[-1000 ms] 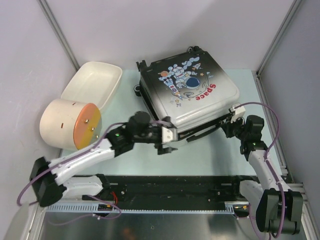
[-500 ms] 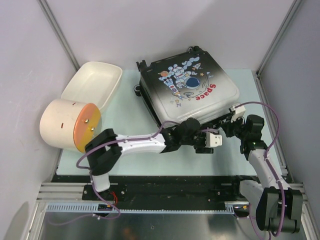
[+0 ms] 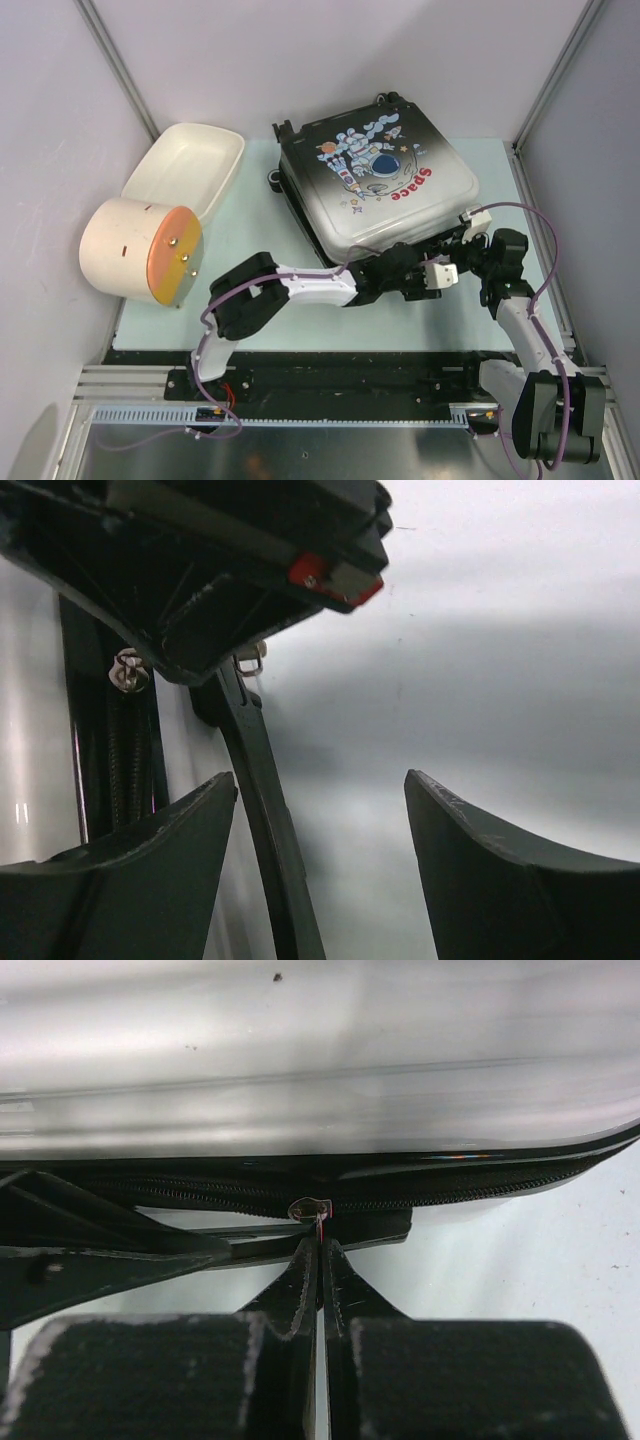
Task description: Open, take out, and arrange the luggage
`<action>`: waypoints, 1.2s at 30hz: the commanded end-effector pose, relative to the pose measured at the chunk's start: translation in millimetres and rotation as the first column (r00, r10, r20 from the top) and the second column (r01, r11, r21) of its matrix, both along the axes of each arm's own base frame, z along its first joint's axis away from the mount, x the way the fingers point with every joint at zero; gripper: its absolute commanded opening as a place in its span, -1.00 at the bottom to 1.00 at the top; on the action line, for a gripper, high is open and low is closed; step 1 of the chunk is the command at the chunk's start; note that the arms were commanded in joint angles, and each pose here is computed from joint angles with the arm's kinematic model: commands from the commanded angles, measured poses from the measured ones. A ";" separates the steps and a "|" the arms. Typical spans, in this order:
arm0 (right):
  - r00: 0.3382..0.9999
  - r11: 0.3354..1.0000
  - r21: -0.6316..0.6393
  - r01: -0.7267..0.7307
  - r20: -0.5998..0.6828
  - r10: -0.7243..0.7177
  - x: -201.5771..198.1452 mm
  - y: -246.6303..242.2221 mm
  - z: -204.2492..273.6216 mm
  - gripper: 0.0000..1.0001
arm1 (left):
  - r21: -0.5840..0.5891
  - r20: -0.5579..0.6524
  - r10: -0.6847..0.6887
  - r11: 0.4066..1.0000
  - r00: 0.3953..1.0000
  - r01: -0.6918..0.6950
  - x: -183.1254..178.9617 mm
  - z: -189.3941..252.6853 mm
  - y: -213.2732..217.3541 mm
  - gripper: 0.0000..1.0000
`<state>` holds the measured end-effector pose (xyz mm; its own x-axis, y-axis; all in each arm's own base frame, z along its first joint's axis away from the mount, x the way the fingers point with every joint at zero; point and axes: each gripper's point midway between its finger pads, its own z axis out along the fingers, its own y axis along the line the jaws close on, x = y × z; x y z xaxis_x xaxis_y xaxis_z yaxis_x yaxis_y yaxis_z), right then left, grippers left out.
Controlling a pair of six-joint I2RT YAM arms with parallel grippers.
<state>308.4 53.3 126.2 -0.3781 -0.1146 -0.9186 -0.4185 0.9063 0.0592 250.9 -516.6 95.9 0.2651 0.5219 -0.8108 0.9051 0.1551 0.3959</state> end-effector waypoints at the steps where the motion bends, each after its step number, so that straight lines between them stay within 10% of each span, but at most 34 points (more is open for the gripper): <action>1: 0.994 0.997 -0.026 0.070 0.092 -0.067 17.6 -15.0 28.0 -1.00 | 0.060 0.054 0.160 0.985 0.986 -0.163 40.0 -27.8 12.0 0.48; 6: 0.989 0.992 -0.066 0.106 0.111 -0.098 20.1 -24.1 29.1 -1.00 | 0.162 -0.014 0.192 0.969 0.981 -0.187 31.9 -58.6 32.7 0.40; 13: 0.988 0.990 -0.086 0.110 0.118 -0.100 22.8 -26.9 27.8 -1.00 | 0.224 -0.171 0.266 0.948 0.949 -0.225 16.9 -77.9 64.7 -0.22; 18: 0.988 0.990 -0.084 0.110 0.121 -0.099 23.3 -26.6 28.3 -1.00 | 0.286 -0.127 0.398 0.892 0.908 -0.351 24.9 -93.8 93.7 0.25; 36: 0.987 0.990 -0.065 0.121 0.116 -0.113 23.5 -26.0 29.3 -1.00 | 0.392 -0.016 0.606 0.736 0.795 -0.552 31.3 -126.9 118.9 0.54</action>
<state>314.5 41.4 126.9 -0.3644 -0.1441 -0.9200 -0.3745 0.9272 0.0030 258.2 -522.4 79.0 0.0278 0.5505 -0.8344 0.8539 0.4209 0.3061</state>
